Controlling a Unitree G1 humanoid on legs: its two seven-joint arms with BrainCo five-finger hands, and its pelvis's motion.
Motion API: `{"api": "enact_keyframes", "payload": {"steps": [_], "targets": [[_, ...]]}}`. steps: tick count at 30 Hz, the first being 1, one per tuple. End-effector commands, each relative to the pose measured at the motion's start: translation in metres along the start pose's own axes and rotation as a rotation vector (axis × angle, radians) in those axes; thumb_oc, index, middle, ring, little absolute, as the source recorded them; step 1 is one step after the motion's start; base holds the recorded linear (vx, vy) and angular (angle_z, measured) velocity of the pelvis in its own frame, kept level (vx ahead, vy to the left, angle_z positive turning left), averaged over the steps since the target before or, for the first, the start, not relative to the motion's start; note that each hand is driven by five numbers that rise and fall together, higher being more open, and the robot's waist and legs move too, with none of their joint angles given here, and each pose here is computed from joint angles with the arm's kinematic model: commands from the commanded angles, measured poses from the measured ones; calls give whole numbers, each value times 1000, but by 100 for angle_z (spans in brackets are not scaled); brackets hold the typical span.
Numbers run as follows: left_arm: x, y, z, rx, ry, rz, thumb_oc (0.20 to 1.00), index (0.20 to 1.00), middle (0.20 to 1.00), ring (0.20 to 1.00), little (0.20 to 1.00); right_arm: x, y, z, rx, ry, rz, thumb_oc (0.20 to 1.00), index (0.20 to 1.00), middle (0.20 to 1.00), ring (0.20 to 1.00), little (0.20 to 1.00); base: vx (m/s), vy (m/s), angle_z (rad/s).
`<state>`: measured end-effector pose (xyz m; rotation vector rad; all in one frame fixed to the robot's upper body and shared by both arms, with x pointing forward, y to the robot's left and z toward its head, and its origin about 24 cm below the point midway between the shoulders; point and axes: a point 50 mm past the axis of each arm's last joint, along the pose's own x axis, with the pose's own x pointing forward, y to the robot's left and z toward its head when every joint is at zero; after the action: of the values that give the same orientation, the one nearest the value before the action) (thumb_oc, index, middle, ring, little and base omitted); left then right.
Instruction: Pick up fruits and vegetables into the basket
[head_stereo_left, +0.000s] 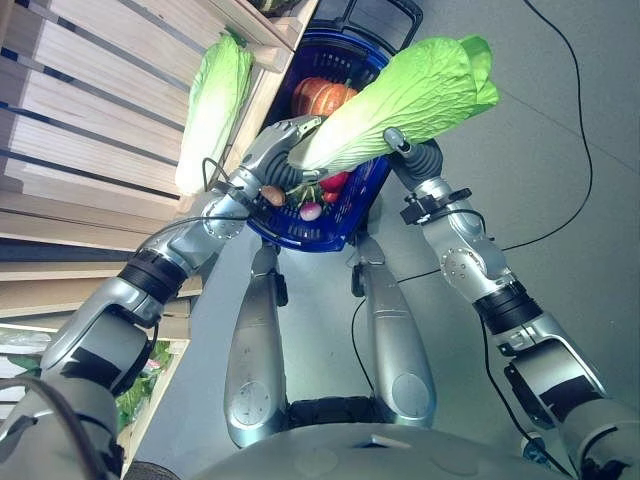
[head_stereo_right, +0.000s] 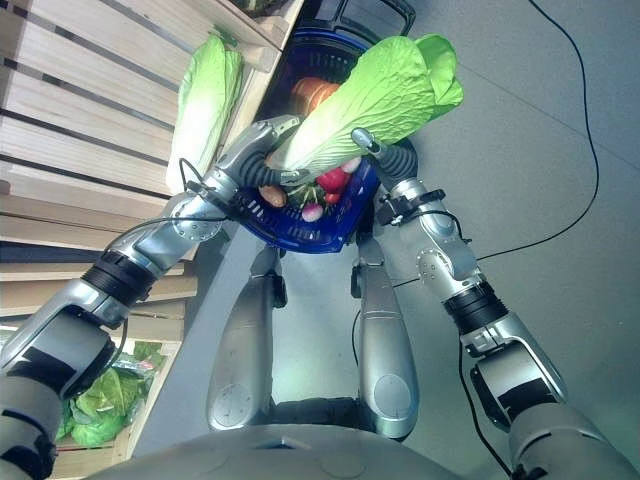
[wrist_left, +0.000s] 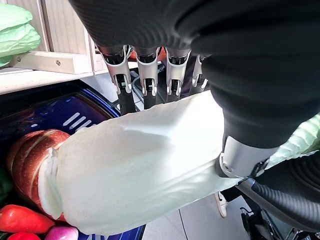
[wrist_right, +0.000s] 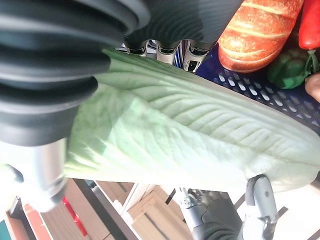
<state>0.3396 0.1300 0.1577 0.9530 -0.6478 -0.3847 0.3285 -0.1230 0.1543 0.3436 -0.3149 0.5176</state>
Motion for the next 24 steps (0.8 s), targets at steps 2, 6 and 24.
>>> {"api": "enact_keyframes", "payload": {"steps": [2,6,24], "targets": [[6,1,28,-22,-140,-7,200,200,200,200,200,4,32,33,23,-180,181,200,200,200,200,200,0,0,0],[7,1,28,-23,-135,-10,200,200,200,200,200,5,33,33,23,-182,186,200,200,200,200,200,0,0,0],[-1,4,16,-268,-19,195,1000,1000,1000,1000,1000,2,34,30,27,-190,187,200,200,200,200,200,0,0,0]]}}
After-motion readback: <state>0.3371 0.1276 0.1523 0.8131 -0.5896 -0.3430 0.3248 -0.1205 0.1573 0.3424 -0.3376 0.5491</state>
